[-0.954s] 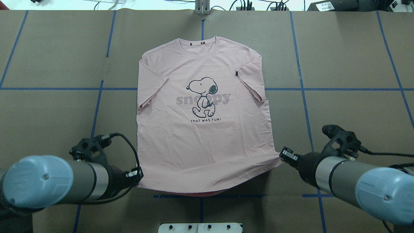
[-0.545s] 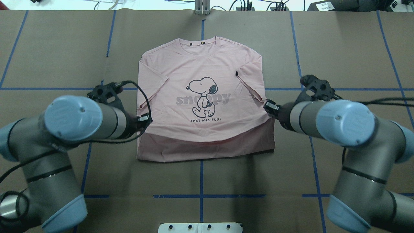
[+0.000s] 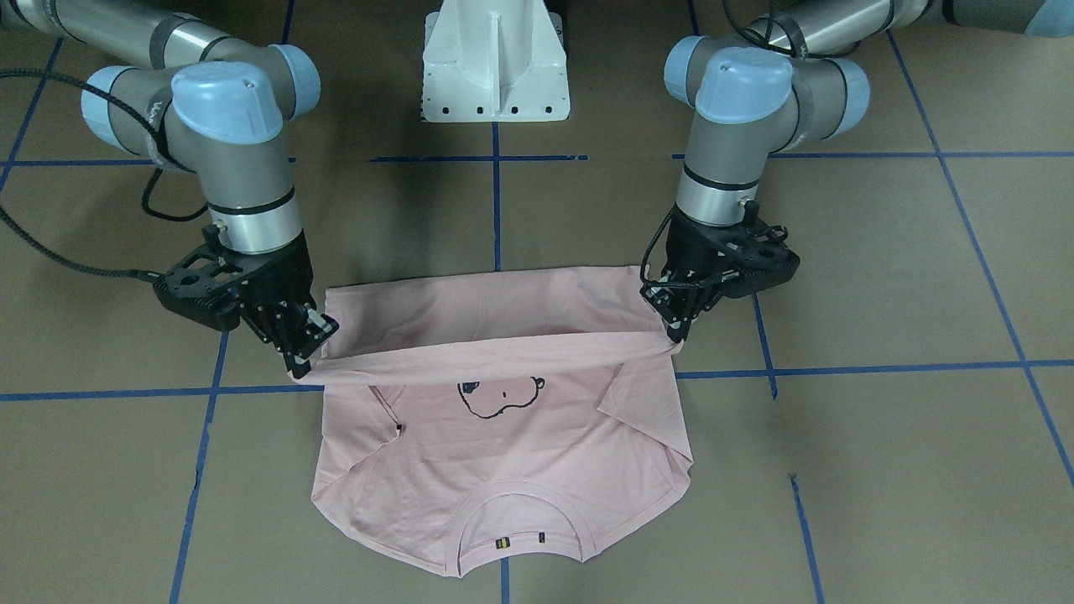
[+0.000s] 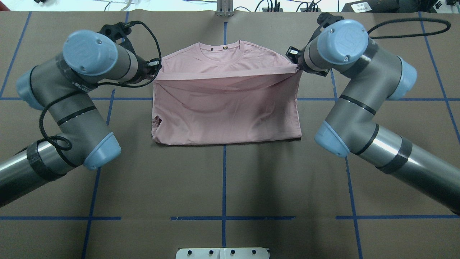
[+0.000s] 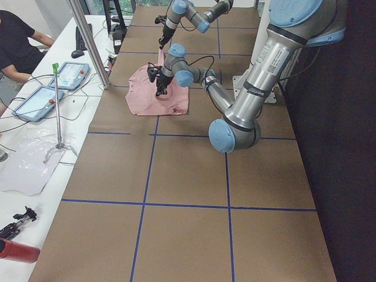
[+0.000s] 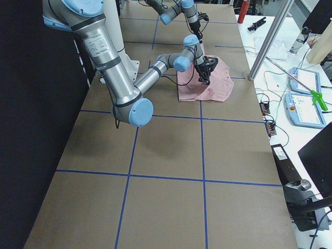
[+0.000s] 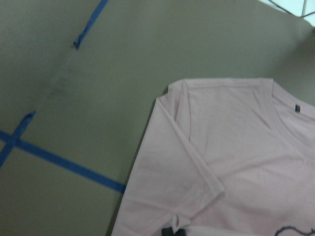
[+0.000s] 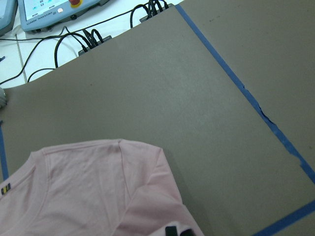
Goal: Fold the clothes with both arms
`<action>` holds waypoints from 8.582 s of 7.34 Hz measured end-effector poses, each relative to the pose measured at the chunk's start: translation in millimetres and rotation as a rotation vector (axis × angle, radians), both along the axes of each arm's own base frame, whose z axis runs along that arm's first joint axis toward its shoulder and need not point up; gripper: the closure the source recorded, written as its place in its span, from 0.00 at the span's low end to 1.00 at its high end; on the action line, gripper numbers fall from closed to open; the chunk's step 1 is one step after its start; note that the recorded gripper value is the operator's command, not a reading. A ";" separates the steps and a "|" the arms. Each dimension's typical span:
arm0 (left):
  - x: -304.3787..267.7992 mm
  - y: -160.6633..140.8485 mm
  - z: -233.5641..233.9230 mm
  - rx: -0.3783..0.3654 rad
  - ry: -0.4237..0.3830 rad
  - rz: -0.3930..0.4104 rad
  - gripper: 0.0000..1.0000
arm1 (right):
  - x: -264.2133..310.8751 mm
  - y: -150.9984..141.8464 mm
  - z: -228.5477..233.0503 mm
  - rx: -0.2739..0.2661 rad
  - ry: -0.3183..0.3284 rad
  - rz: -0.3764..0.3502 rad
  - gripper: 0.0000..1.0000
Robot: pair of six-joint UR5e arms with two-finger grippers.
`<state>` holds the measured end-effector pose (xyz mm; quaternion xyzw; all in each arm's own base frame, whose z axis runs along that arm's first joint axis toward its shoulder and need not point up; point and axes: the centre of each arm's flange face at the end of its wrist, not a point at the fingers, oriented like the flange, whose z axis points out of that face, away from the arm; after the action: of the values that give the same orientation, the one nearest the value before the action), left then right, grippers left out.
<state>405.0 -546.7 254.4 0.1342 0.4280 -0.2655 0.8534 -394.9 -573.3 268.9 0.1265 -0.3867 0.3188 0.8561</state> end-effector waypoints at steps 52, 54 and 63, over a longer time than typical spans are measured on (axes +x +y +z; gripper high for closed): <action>134.6 192.0 40.6 -0.116 0.097 0.168 1.00 | 35.5 266.9 53.7 -0.218 -0.300 -0.299 0.00; 131.6 189.9 39.0 -0.115 0.095 0.162 0.50 | 34.9 266.5 54.8 -0.219 -0.299 -0.299 0.00; 148.6 184.3 42.1 -0.124 0.058 0.156 1.00 | 31.3 265.0 60.6 -0.225 -0.288 -0.296 0.00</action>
<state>553.6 -362.4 296.4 0.0397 0.4446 -0.2282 0.8653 -363.5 -308.3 329.5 -0.0748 -0.4810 0.2456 0.8383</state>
